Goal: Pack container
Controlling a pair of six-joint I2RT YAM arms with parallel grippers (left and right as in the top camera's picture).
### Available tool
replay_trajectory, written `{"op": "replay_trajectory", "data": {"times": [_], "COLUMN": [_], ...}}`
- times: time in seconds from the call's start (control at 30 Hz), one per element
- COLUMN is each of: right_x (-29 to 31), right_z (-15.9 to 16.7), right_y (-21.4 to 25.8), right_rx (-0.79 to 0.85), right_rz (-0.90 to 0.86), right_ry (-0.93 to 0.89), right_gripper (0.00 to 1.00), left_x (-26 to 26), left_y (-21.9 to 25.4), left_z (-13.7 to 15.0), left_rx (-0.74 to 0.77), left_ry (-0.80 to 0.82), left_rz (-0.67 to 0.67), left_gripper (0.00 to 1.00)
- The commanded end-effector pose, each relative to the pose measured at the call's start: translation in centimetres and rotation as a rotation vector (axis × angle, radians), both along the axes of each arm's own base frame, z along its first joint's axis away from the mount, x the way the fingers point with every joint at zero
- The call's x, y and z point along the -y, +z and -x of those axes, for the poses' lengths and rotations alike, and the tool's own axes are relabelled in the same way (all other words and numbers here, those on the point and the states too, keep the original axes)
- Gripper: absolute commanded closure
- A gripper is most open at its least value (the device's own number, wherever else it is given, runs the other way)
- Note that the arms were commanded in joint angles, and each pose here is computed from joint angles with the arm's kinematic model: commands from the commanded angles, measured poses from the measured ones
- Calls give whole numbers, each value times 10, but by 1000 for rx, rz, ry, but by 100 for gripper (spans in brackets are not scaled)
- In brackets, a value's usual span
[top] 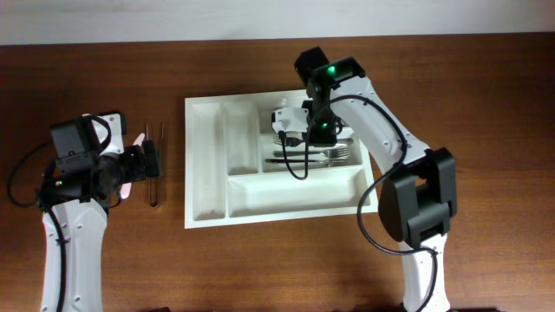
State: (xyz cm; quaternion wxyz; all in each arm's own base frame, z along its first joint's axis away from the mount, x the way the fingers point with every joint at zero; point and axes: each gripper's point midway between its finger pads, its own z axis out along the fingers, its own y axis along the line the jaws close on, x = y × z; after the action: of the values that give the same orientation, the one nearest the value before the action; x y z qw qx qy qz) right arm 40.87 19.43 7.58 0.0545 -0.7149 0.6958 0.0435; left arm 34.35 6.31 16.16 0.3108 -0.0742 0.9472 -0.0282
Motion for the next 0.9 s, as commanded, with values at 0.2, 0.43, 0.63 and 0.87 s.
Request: {"op": "replay_trajectory", "data": {"times": [0.2,0.43,0.63,0.87], "right_x": [1,10,79,183], "right_z": [-36,-56,-64,-54], "right_y": [56,161,260,293], "right_rx": [213,395,481,311], "right_rz": [27,-157,-448,-726], "right_ry": [-318,-594,-1142,-1574], "right_gripper": [69,52,9,0], "left_x": [-3,-3,-3,16], "left_y": [7,7,7,10], "left_z": [-4,-4,-4,-6], "left_rx": [14,14,16,36], "left_ry": [-6,-6,-8,-60], "left_rz": [-16,-16,-14,83], "left_gripper": [1,1,1,1]}}
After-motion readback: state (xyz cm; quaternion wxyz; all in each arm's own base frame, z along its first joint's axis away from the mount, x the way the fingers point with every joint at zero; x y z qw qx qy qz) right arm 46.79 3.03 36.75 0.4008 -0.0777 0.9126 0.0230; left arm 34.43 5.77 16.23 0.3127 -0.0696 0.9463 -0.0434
